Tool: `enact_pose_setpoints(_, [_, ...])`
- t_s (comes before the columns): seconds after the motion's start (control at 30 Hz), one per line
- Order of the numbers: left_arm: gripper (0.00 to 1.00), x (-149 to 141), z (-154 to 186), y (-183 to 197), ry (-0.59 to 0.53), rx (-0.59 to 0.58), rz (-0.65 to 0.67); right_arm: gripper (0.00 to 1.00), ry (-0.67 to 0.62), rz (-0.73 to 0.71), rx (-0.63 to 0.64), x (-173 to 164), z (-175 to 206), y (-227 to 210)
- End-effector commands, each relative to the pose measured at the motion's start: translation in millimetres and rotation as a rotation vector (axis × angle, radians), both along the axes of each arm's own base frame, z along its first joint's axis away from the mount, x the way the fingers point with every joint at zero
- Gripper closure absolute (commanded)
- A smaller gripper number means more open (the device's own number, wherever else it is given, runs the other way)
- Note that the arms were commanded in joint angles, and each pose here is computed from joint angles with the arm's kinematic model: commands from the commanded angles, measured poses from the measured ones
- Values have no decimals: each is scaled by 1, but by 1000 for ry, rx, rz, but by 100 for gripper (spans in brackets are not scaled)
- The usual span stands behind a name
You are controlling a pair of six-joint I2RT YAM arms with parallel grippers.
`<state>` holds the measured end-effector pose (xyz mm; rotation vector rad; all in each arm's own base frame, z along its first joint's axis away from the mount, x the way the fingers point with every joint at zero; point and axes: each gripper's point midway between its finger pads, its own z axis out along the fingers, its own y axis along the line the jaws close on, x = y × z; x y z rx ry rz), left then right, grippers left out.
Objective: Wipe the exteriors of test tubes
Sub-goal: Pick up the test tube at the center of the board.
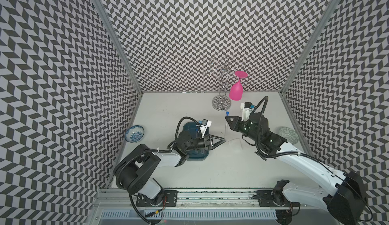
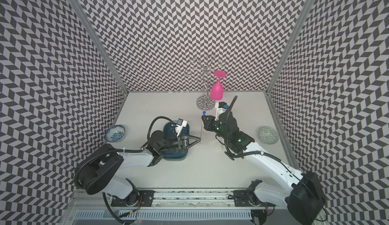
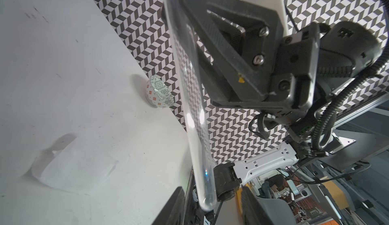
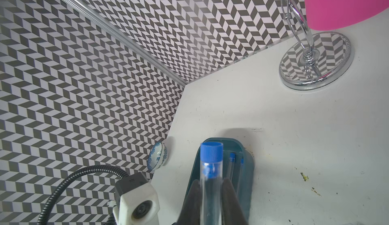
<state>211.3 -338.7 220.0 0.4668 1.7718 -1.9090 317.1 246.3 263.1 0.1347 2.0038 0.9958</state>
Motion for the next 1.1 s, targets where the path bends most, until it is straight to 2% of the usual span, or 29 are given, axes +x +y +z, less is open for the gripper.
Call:
enact_pose_setpoints(0.0, [56, -8, 25, -6, -35, -88, -53, 84, -80, 20, 70, -3, 26, 2])
enact_pose_setpoints(0.13, [59, -6, 19, -12, -18, -69, -50, 84, -93, 30, 79, -4, 29, 3])
enact_pose_setpoints(0.3, [73, -1, 10, -15, 4, -31, -33, 84, -99, 41, 85, -5, 29, 4])
enact_pose_setpoints(0.73, [89, 6, -1, -15, 32, 14, 14, 84, -70, 95, 108, -15, 18, 10])
enact_pose_setpoints(0.8, [89, 7, -2, -14, 25, 23, 23, 80, -74, 93, 111, -16, 19, 9])
enact_pose_setpoints(0.83, [89, 7, -2, -14, 23, 28, 28, 75, -72, 93, 109, -17, 18, 8])
enact_pose_setpoints(0.93, [90, 9, -3, -12, 17, 40, 37, 51, -66, 94, 90, -18, 16, 7])
enact_pose_setpoints(0.97, [90, 9, -3, -11, 15, 43, 41, 47, -60, 88, 80, -18, 15, 5])
enact_pose_setpoints(1.07, [90, 11, -6, -6, 23, 55, 58, 42, -67, 58, 55, -19, 15, -3])
